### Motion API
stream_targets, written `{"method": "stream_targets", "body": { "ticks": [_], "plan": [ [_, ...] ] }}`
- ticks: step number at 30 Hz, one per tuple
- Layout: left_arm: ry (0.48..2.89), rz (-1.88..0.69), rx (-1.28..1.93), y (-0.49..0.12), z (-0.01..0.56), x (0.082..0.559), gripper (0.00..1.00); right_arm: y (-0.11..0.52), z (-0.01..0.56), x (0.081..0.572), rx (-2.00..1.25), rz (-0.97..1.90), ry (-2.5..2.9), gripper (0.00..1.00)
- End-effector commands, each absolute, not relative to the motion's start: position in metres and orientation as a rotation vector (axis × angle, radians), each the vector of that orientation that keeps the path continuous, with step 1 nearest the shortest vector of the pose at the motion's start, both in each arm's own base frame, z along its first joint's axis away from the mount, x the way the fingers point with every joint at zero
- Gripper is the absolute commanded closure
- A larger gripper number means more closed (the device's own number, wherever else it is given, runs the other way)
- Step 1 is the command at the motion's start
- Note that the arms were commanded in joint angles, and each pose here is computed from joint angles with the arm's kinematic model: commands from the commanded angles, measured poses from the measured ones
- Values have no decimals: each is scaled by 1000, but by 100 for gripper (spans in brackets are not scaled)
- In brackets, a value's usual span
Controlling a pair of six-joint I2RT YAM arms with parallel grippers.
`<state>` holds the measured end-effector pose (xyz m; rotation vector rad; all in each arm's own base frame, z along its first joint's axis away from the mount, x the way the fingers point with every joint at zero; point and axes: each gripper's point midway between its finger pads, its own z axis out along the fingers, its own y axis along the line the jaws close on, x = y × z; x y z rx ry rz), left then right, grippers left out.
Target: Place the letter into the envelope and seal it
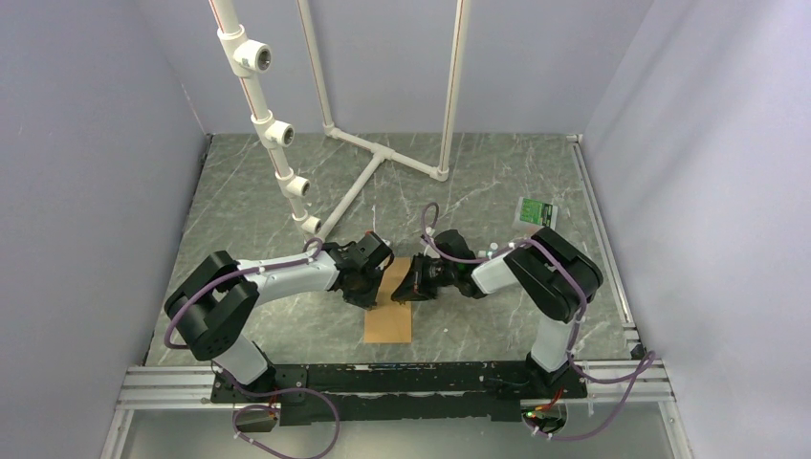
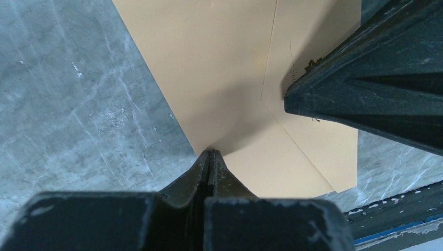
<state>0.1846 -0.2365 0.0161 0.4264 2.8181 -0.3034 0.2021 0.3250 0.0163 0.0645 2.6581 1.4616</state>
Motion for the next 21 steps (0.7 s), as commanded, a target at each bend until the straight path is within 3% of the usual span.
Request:
{"method": "stream_targets", "body": {
  "ticks": [1, 21],
  "plan": [
    [2858, -308, 399, -235, 2, 175, 97, 329, 13, 208, 66, 1457, 2646, 96],
    [2914, -202, 342, -228, -7, 176, 98, 319, -5, 178, -58, 1508, 2753, 97]
  ]
}}
